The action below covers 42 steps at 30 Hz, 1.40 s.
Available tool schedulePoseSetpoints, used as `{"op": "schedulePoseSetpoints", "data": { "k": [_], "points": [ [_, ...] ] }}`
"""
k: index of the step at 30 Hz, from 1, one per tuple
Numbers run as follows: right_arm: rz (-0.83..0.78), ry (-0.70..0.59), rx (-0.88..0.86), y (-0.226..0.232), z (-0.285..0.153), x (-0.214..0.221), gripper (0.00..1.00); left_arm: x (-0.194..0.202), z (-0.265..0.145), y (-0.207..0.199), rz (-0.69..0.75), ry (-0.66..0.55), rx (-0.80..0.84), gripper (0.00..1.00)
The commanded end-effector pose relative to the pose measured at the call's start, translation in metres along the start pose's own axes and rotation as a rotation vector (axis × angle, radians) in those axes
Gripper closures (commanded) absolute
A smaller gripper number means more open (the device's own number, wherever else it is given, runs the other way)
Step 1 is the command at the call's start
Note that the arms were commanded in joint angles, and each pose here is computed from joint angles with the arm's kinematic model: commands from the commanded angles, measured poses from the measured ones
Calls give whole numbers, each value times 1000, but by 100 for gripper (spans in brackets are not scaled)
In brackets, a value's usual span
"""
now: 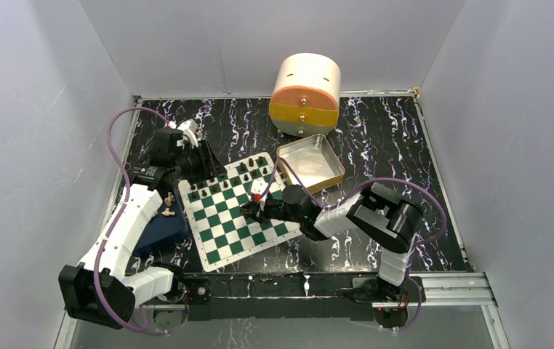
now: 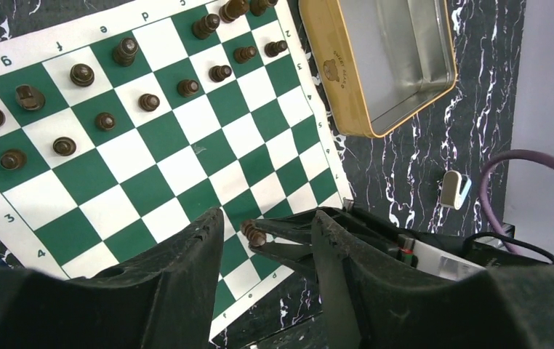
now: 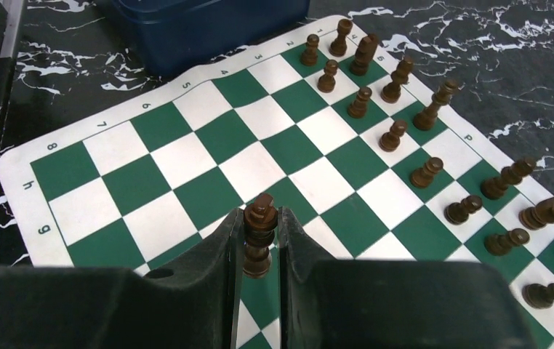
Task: Set up the chess pieces on the board
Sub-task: Place the chess piece on the chessboard.
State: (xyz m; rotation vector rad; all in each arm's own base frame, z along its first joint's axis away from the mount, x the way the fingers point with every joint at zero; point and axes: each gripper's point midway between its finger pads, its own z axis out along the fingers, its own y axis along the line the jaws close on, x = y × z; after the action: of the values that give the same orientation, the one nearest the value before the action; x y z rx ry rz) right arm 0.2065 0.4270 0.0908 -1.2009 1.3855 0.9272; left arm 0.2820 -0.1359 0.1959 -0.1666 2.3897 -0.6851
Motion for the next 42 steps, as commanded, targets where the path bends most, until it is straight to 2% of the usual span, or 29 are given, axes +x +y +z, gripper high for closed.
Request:
{"op": "schedulePoseSetpoints", "data": {
  "k": [1,18,28,33,42],
  "points": [
    [-55,-96,24,-2,10,-19,85,-6,-15,-5,21,-48,16,54],
    [-55,-83,-3,28,29,-3,83,9,-18,0,68,-17,23,53],
    [-25,-88,7,34,18,3,81,22,-18,11,97,12,-1,53],
    [-30,-85,20,33,17,3,72,26,-17,18,92,30,-34,52],
    [-48,-92,10,37,8,1,65,28,-14,17,95,68,-30,49]
  ]
}}
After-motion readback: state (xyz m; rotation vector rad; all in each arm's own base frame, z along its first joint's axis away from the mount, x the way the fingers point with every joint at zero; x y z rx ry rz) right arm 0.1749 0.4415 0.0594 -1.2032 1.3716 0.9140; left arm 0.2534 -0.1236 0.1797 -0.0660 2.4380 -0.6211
